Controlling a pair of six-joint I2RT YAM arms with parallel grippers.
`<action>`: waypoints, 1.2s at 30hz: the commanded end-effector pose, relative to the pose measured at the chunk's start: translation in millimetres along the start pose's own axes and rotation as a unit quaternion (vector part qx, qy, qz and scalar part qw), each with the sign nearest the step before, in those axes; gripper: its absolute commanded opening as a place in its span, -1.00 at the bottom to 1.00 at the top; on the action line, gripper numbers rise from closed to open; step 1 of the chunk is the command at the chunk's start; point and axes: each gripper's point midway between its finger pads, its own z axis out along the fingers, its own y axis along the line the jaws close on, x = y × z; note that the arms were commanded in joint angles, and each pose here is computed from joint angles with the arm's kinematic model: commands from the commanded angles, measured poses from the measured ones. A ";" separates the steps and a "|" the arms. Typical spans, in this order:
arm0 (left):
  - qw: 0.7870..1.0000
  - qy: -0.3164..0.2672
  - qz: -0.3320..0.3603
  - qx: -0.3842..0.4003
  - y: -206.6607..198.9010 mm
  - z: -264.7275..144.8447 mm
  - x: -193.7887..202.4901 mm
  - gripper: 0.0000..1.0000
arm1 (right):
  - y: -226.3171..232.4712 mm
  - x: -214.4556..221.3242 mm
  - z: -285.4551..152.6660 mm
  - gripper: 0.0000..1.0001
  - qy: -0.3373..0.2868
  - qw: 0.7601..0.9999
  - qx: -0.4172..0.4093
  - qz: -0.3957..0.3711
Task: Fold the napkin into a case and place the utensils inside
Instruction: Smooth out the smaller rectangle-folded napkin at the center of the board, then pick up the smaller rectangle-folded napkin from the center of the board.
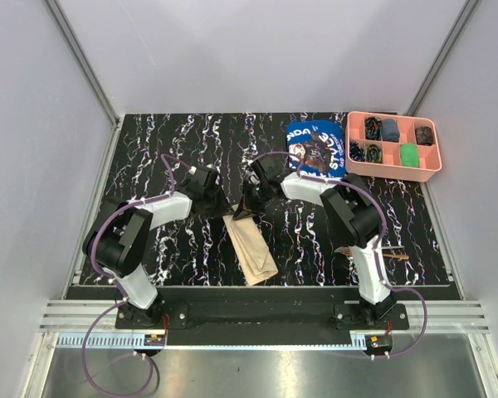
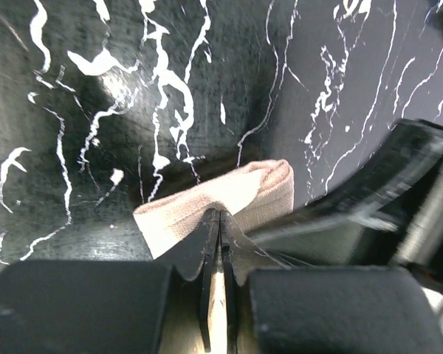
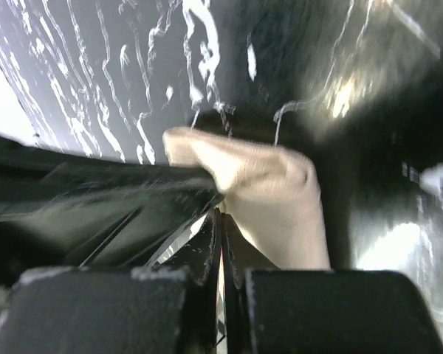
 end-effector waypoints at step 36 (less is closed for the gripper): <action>0.981 -0.193 0.003 -0.003 26.2 -214.0 0.3 -0.24 | -5.7 104.6 -27.3 0.13 0.028 0.954 0.230 -0.191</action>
